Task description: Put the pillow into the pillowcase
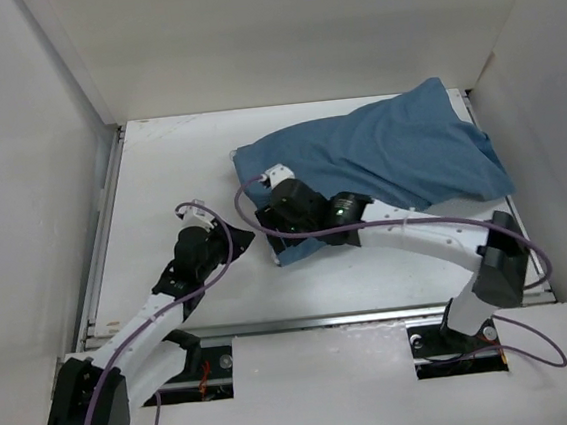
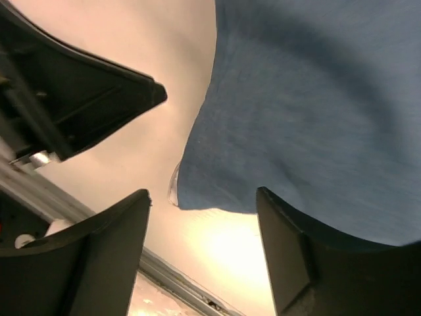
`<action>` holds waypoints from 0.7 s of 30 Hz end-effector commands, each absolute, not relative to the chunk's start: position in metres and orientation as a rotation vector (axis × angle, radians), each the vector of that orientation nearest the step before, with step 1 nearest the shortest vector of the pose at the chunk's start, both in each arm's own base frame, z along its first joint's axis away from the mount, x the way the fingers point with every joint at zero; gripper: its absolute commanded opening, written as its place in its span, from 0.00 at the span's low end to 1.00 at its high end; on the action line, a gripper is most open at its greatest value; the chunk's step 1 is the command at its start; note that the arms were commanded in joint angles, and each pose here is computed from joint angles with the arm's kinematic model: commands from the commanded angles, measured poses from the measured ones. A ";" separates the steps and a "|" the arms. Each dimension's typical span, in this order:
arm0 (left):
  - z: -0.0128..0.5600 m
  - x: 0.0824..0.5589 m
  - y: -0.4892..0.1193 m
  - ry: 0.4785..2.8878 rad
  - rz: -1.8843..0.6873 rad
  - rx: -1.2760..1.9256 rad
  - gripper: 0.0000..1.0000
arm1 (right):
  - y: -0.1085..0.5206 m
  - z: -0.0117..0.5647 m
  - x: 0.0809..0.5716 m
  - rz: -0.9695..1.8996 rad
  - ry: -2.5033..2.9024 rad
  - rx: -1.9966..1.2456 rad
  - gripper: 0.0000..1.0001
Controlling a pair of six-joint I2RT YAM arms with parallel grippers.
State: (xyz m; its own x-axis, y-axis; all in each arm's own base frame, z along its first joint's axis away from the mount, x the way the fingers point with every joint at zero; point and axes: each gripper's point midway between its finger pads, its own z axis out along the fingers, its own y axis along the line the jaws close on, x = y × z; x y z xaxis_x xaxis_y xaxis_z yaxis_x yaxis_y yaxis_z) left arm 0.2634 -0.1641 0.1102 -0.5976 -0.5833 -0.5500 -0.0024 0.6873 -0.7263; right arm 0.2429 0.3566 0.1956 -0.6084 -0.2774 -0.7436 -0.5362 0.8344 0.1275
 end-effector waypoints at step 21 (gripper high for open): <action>0.140 0.304 -0.246 1.924 -1.227 -0.109 0.05 | 0.395 0.203 0.234 0.422 2.315 -0.531 0.00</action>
State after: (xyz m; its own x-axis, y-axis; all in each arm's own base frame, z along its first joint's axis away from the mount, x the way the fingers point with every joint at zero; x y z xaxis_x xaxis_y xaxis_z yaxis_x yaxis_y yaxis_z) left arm 0.2923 -0.2220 0.0918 -0.7036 -0.4884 -0.5161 0.1562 0.6022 -0.7829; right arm 0.2543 0.3718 0.1573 -0.6934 -0.2508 -0.6755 -0.3710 0.9279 0.0363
